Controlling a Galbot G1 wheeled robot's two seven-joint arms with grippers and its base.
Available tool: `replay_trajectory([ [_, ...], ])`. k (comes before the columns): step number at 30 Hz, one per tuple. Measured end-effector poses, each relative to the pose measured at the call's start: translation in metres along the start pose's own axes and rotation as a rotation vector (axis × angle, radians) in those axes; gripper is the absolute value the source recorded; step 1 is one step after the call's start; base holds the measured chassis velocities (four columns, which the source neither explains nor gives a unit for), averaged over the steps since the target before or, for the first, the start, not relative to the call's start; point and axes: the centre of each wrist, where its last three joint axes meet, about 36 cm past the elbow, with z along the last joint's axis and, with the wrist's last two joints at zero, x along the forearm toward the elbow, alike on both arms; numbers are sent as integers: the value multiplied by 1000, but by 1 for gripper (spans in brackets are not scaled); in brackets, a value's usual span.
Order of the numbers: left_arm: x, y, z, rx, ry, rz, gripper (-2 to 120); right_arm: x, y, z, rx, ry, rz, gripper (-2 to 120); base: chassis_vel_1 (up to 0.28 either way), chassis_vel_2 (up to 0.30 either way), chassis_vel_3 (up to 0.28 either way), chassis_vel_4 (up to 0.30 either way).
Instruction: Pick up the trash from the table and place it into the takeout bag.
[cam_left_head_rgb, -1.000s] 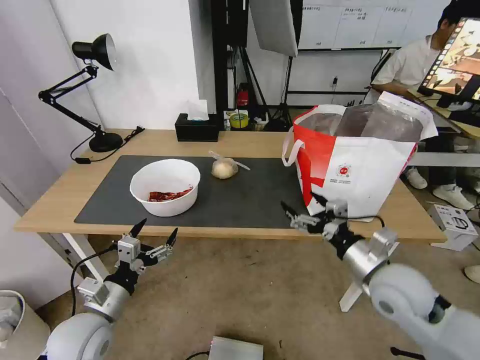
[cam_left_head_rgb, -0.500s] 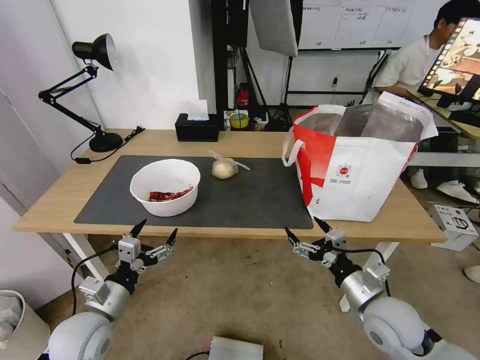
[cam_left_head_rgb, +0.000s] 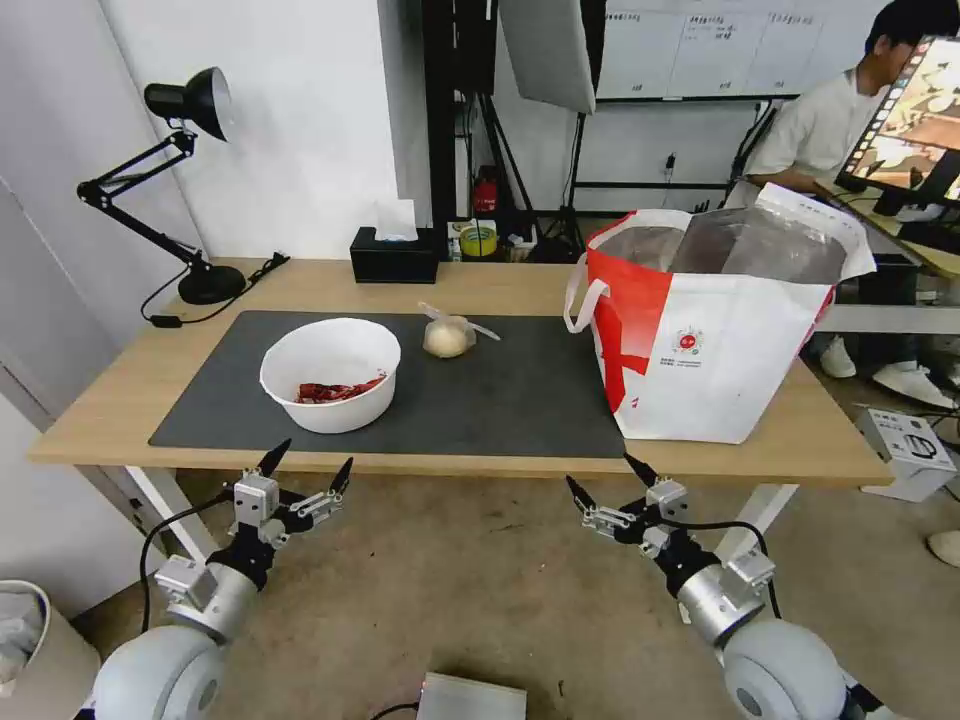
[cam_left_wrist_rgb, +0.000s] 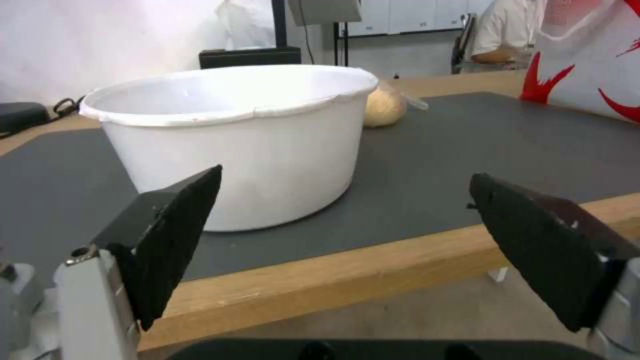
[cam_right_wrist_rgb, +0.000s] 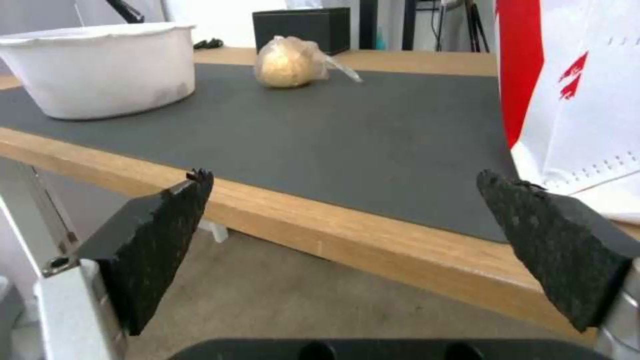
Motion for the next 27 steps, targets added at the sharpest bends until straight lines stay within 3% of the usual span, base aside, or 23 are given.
replay_trajectory([
  [8, 0, 1, -2, 0, -5, -2, 100, -14, -3, -13, 10, -25, -7, 100, 0, 0, 0, 0],
  [15, 1, 1, -5, 2, -18, 0, 100, -52, -12, -48, 34, -18, -40, 100, 0, 0, 0, 0],
  [18, 2, -1, -4, 10, -18, -6, 100, -86, -18, -71, 44, -25, -51, 100, 0, 0, 0, 0],
  [27, 5, -2, -2, 16, -17, -23, 100, -157, -17, -89, 14, 14, -92, 100, 0, 0, 0, 0],
])
